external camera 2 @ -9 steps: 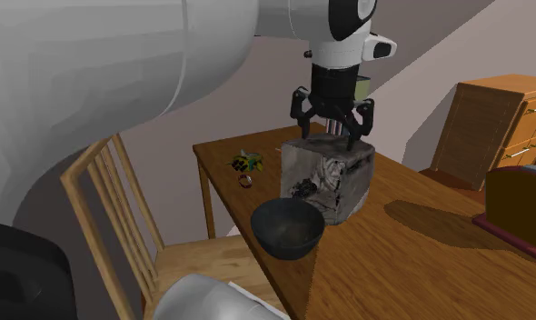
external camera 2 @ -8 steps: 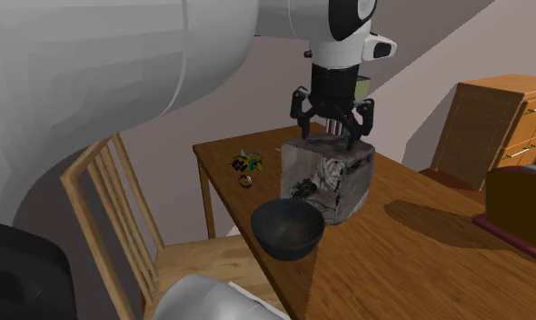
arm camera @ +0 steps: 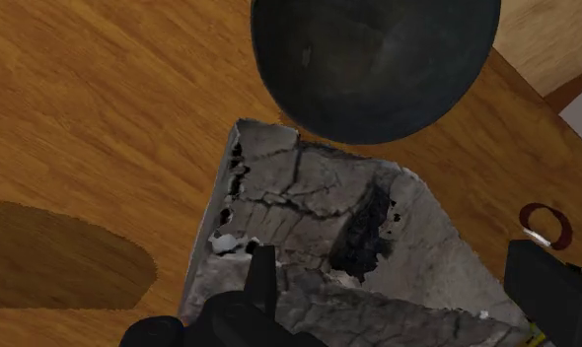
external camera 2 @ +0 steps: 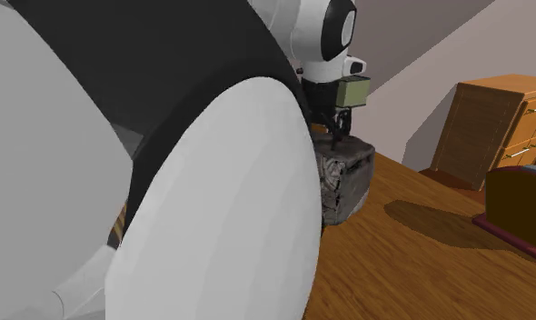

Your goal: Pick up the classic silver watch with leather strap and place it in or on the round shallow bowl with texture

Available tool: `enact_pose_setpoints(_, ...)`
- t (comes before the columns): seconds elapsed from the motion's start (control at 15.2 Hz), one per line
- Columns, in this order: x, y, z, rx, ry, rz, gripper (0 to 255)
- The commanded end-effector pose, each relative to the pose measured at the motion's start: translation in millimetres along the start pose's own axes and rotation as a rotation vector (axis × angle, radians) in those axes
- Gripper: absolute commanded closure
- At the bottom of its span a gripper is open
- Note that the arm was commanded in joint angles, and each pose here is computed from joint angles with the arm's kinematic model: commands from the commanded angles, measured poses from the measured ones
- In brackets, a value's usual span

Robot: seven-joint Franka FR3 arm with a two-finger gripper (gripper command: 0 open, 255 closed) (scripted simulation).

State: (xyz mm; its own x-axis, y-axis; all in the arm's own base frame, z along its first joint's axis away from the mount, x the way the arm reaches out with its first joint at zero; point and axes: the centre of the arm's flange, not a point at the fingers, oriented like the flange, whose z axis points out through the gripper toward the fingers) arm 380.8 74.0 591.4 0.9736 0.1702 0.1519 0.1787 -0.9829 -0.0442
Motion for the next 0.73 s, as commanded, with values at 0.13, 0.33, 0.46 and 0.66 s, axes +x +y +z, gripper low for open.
enact_pose_setpoints(0.13,37.1,-24.7,35.8,0.011,-0.038,-0.091,0)
enact_pose_setpoints(0.33,62.5,-46.0,61.5,0.019,-0.067,-0.158,0)
enact_pose_setpoints(0.46,78.2,-61.2,79.0,0.024,-0.086,-0.203,0)
enact_pose_setpoints(0.66,99.8,-85.6,105.6,0.032,-0.114,-0.271,0)
